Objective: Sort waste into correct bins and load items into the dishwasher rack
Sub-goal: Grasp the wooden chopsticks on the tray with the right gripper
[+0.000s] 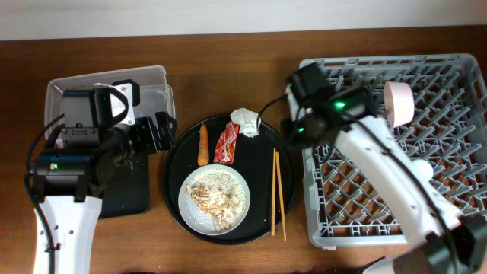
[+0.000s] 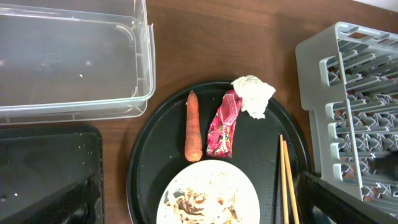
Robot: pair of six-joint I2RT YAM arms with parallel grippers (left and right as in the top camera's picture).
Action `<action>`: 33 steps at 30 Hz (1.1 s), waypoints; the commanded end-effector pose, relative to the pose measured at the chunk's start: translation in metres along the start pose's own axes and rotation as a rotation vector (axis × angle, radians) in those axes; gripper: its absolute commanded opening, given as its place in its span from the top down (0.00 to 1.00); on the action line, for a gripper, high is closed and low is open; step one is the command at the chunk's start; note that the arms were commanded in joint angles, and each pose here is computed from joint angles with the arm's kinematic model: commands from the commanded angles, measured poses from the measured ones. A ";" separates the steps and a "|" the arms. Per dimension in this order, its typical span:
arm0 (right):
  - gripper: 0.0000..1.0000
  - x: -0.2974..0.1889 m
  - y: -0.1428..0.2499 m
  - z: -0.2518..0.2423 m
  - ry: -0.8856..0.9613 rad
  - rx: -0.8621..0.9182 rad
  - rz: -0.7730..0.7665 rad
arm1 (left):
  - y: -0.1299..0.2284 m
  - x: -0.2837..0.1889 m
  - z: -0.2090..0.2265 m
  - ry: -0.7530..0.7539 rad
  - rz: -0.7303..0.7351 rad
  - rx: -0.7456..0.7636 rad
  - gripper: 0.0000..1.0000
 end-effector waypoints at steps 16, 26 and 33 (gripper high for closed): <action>0.74 0.140 0.042 0.022 0.087 0.038 0.446 | -0.002 -0.002 -0.001 -0.005 -0.013 -0.004 0.01; 0.76 0.150 0.044 0.024 0.061 0.046 0.475 | -0.002 -0.002 -0.001 -0.005 -0.013 -0.005 0.01; 0.96 0.146 0.044 0.023 0.077 0.068 0.477 | -0.002 -0.002 -0.001 -0.005 -0.013 -0.004 0.01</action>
Point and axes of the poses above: each gripper's point midway between its finger pads, its own x axis out along the fingers, its own z axis along the line the jaws close on, y = z × x, the point moved 10 cm from there along -x, back along the fingers, and after that the axes turned 8 degrees about -x, right-handed, at the moved point
